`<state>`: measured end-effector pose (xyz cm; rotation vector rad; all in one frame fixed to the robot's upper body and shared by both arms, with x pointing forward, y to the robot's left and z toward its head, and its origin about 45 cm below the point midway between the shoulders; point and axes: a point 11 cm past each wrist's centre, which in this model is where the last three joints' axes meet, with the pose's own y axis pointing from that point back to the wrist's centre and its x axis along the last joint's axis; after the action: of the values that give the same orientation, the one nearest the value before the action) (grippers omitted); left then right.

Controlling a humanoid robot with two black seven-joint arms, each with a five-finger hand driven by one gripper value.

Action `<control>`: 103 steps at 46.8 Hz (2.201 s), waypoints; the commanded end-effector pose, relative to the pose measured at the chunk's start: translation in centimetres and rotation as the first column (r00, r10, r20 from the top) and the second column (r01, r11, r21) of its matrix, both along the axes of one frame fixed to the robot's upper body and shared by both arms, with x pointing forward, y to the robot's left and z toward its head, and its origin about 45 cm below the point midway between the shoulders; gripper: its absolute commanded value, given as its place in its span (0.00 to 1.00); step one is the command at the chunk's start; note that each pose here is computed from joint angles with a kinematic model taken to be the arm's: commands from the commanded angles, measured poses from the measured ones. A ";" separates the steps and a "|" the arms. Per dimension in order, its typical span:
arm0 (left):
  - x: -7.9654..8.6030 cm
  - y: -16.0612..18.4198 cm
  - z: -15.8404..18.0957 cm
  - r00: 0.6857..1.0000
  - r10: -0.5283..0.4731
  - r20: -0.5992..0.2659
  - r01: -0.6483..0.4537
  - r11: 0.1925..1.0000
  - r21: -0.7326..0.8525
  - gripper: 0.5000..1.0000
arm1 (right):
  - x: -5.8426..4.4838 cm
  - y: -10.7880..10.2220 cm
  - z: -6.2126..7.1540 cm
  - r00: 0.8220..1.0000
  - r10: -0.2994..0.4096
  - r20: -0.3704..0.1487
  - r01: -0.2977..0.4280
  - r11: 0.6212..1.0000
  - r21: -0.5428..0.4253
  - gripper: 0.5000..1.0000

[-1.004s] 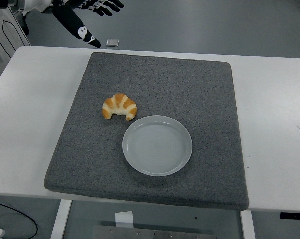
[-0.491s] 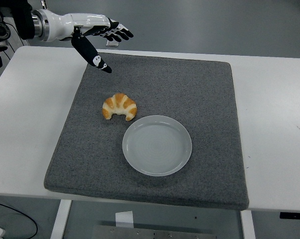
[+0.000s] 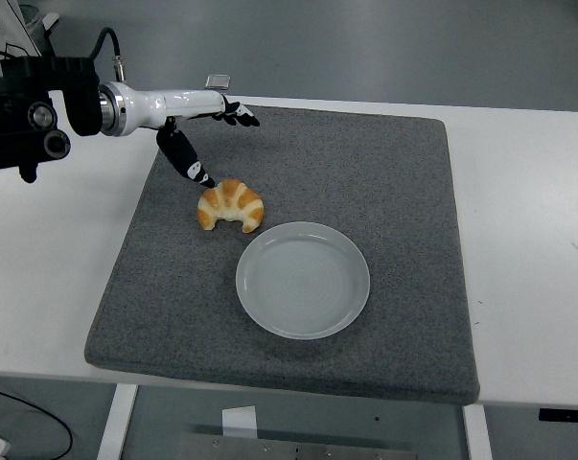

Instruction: Place the bread on the plate

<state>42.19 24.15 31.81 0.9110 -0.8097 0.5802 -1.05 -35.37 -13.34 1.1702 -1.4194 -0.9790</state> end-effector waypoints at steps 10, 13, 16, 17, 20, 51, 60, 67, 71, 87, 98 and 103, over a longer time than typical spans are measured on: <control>-0.8 -0.4 -3.4 1.000 -0.015 -0.015 0.015 1.000 0.020 0.92 | 0.0 0.0 0.0 1.000 0.000 0.000 0.000 1.000 0.000 0.86; -0.9 -0.3 -4.1 1.000 -0.014 -0.001 0.014 1.000 0.026 0.92 | 0.0 0.0 0.0 1.000 -0.001 0.000 0.001 1.000 0.000 0.86; -1.0 -0.2 -5.0 1.000 -0.017 0.017 0.016 0.999 0.041 0.92 | 0.0 0.0 0.0 1.000 0.000 0.000 0.000 1.000 0.000 0.86; -1.0 -0.2 -5.3 1.000 -0.016 0.017 0.015 0.999 0.044 0.92 | 0.0 0.0 0.0 1.000 -0.001 0.000 0.001 1.000 0.000 0.86; -0.8 -0.1 -5.8 1.000 -0.007 0.020 0.006 0.999 0.049 0.92 | 0.0 0.0 0.0 1.000 0.000 0.000 0.000 1.000 0.000 0.86; -0.2 0.4 -8.4 0.998 0.040 0.050 -0.043 0.998 0.052 0.92 | 0.1 0.0 0.0 1.000 0.000 0.003 0.000 1.000 0.000 0.86; -0.4 -0.7 -9.0 0.999 0.022 0.038 -0.024 0.999 0.047 0.92 | 0.0 0.1 0.0 1.000 0.000 0.000 0.000 1.000 0.002 0.86; -0.4 -0.7 -9.1 0.999 0.024 0.037 -0.026 0.999 0.044 0.93 | 0.0 0.0 0.0 1.000 0.000 0.000 0.000 1.000 0.000 0.86; -0.4 -0.7 -9.2 0.999 0.023 0.034 -0.025 0.999 0.045 0.93 | 0.0 0.0 0.0 1.000 0.000 0.000 0.000 1.000 0.000 0.86; -0.5 -0.7 -10.0 0.999 0.030 0.025 -0.031 0.998 0.049 0.92 | 0.0 0.0 0.0 1.000 -0.001 0.000 0.001 1.000 0.000 0.86; -0.5 -1.4 -10.2 1.000 0.017 0.021 -0.018 0.999 0.043 0.92 | 0.0 0.0 0.0 1.000 -0.001 0.000 0.001 1.000 0.000 0.86; -0.6 -1.4 -10.4 1.000 0.018 0.018 -0.019 0.999 0.043 0.92 | 0.0 0.0 0.0 1.000 -0.001 0.000 0.001 1.000 0.000 0.86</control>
<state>41.63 22.72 21.53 0.9532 -0.8355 0.5901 -1.04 -35.37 -13.34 1.1702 -1.4194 -0.9790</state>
